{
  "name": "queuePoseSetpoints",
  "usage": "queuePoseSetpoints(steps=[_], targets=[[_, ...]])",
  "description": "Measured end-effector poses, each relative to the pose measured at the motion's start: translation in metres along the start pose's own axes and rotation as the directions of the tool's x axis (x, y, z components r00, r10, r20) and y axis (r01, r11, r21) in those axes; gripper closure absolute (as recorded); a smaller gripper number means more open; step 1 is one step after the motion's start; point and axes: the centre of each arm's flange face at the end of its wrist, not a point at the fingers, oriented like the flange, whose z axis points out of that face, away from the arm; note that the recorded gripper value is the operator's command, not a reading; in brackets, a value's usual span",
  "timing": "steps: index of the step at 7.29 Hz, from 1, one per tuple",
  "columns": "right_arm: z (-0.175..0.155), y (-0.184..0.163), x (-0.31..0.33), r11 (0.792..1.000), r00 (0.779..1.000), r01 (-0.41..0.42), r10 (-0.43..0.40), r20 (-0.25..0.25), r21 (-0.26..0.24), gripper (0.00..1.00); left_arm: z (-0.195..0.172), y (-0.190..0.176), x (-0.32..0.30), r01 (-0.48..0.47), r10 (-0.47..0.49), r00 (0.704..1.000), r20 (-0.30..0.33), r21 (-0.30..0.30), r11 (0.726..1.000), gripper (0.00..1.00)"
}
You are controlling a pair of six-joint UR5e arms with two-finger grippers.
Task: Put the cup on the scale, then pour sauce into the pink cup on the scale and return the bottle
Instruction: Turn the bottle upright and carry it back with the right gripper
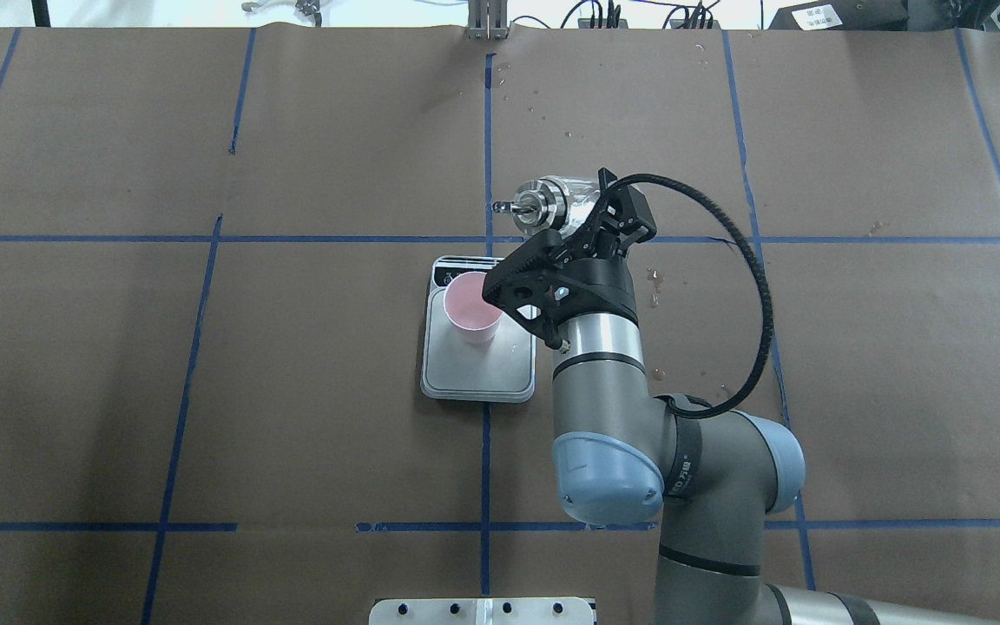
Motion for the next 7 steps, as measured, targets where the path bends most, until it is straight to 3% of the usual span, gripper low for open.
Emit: queuePoseSetpoints(steps=[1, 3, 4, 6, 7], targets=[[-0.005, -0.002, 0.015, 0.985, 0.984, -0.17, 0.171, 0.044, -0.02, 1.0, 0.0, 0.0, 0.0, 0.0, 0.0, 1.0, 0.001, 0.001, 1.0, 0.0], [-0.003, 0.001, 0.056, 0.905, 0.9, -0.412, 0.423, 0.109, -0.106, 1.0, -0.002, 0.0, 0.0, -0.001, 0.001, 1.0, 0.002, 0.004, 1.0, 0.0], [0.004, 0.008, 0.075, 0.866, 0.862, -0.474, 0.494, 0.119, -0.157, 1.0, -0.003, 0.001, 0.001, -0.002, 0.002, 1.0, 0.002, 0.006, 1.0, 0.0], [0.018, 0.039, 0.104, 0.824, 0.831, -0.516, 0.548, 0.093, -0.234, 1.0, -0.009, 0.001, 0.006, -0.009, 0.009, 1.0, 0.005, 0.016, 1.0, 0.0], [0.024, 0.056, 0.113, 0.784, 0.802, -0.556, 0.593, 0.07, -0.277, 1.0, -0.011, 0.001, 0.007, -0.011, 0.011, 1.0, 0.006, 0.019, 1.0, 0.0]])
